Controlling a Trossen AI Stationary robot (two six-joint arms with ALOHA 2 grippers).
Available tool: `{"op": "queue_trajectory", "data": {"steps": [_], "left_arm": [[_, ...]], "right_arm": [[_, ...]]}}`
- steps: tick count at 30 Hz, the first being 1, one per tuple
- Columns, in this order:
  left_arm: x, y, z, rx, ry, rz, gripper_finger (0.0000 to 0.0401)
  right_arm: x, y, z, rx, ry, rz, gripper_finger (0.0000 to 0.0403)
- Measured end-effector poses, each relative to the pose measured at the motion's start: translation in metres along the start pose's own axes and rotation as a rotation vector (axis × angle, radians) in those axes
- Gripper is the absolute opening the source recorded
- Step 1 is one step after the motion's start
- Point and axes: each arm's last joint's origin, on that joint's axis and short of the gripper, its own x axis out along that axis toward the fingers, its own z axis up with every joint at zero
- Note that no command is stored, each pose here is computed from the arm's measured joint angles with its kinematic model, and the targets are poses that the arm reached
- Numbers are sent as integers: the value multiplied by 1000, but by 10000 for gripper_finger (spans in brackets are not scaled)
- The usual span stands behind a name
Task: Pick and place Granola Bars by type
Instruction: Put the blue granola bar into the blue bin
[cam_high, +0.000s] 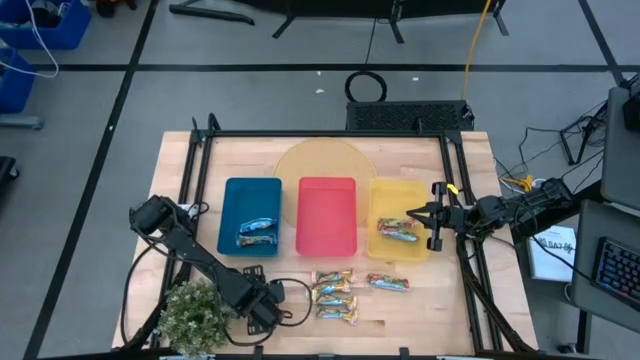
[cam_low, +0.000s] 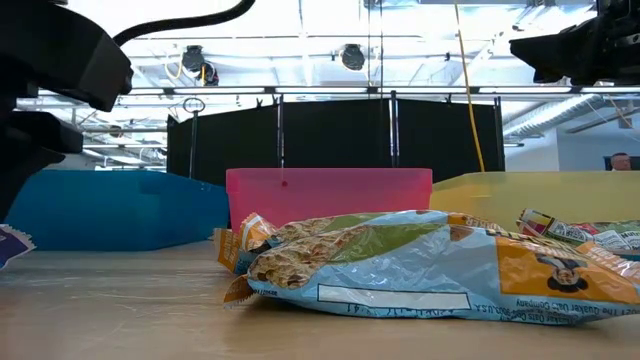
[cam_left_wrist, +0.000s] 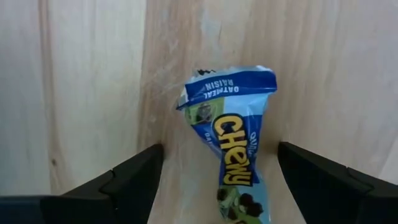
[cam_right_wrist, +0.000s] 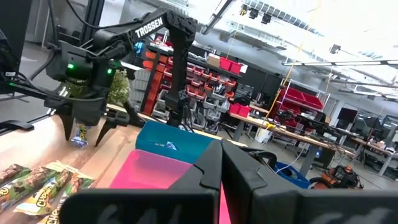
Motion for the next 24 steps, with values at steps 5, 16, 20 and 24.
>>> {"op": "queue_trajectory", "data": {"steps": [5, 16, 20, 24], "left_arm": [[1, 3, 2, 18, 11, 1, 251], [-1, 1, 5, 86, -26, -29, 30], [-6, -2, 8, 134, -50, -70, 23], [-27, -4, 10, 189, -88, -93, 47]], "right_arm": [[0, 0, 0, 0, -2, -1, 0], [0, 0, 0, 2, -4, -1, 0], [0, 0, 0, 3, -5, -2, 0], [0, 0, 1, 4, -6, -2, 0]]}}
